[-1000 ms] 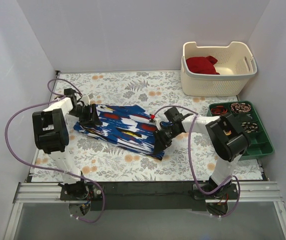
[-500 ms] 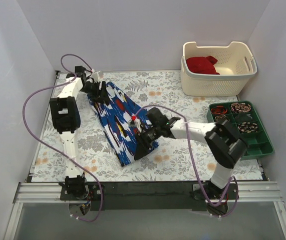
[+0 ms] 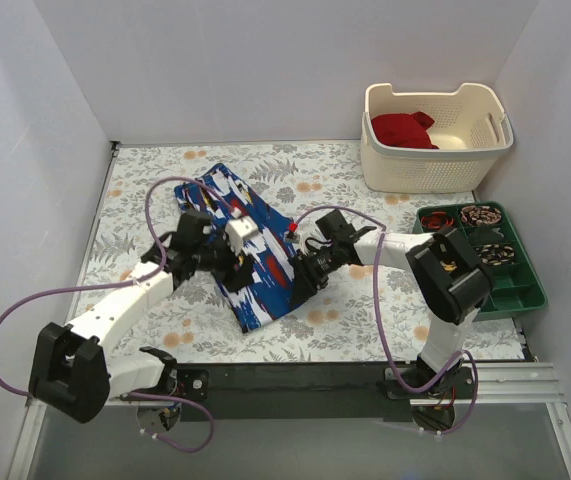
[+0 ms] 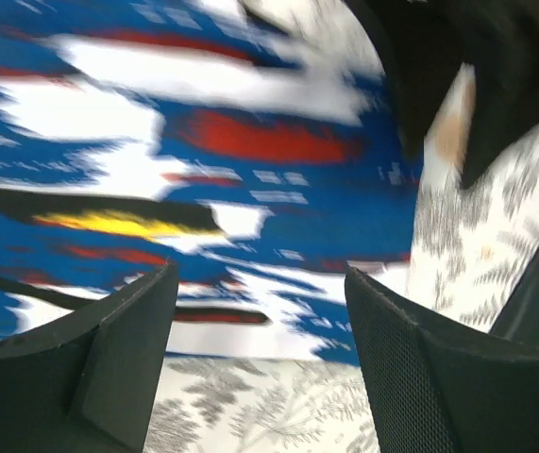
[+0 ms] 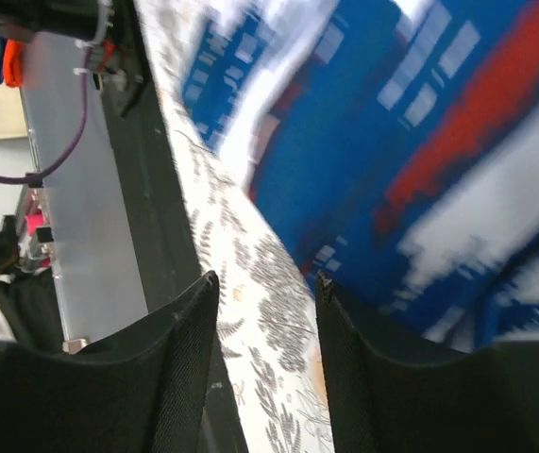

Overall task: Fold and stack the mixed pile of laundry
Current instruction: Fold the trousers at the center of the board.

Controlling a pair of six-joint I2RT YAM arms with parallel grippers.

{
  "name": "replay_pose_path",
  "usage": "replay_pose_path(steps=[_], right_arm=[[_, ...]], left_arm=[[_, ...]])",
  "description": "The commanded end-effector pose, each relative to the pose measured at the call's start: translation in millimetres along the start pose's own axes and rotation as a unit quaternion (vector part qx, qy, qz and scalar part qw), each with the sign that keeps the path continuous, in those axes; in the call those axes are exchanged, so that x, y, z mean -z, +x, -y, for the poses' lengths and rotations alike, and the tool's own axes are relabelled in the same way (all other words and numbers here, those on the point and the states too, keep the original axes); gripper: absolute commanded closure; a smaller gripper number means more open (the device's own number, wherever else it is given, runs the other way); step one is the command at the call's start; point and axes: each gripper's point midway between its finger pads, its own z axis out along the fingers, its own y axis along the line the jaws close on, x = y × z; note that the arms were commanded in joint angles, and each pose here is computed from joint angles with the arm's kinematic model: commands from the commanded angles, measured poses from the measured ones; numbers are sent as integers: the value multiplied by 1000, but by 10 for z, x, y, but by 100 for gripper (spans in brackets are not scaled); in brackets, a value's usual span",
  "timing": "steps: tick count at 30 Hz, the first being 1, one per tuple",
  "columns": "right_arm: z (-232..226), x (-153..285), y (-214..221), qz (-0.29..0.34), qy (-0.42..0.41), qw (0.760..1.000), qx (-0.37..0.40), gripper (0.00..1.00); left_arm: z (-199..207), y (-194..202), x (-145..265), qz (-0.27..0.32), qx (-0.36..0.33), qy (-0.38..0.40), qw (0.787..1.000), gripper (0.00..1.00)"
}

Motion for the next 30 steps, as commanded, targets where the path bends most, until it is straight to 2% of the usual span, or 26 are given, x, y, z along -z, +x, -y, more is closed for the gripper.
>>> replay_pose_path(steps=[1, 2, 3, 5, 6, 7, 10, 19, 22, 24, 26, 27, 30], right_arm=[[426, -10, 488, -41, 28, 992, -114, 52], [445, -9, 566, -46, 29, 990, -130, 52], [454, -13, 604, -49, 31, 989, -136, 53], [473, -42, 662, -56, 30, 984, -166, 58], [477, -58, 688, -59, 27, 982, -179, 63], [519, -90, 743, -67, 28, 978, -196, 74], [496, -129, 682, -67, 6, 975, -210, 81], [140, 64, 253, -19, -33, 989, -143, 79], [10, 238, 36, 12, -44, 992, -120, 75], [-55, 359, -117, 33, -41, 994, -98, 74], [-64, 487, -240, 51, -35, 994, -89, 70], [-81, 537, -306, 60, -29, 995, -78, 69], [-11, 718, -550, 83, 2, 995, -48, 67]], left_arm=[[309, 392, -196, -34, -111, -40, 992, 30], [271, 454, -203, -47, -128, -75, 988, 30], [460, 483, -272, -50, -156, -62, 985, 31], [505, 553, -333, -62, -176, -87, 979, 33], [665, 575, -386, -64, -201, -79, 974, 34], [741, 573, -429, -59, -214, -77, 972, 34], [932, 620, -519, -52, -254, -77, 963, 32], [966, 839, -828, -95, -320, -124, 934, 35], [923, 1042, -908, -130, -331, -131, 925, 44], [882, 1086, -920, -137, -336, -139, 921, 57], [870, 1094, -917, -137, -346, -138, 918, 65], [887, 1076, -914, -135, -350, -133, 918, 82], [1035, 922, -899, -124, -345, -102, 925, 100]])
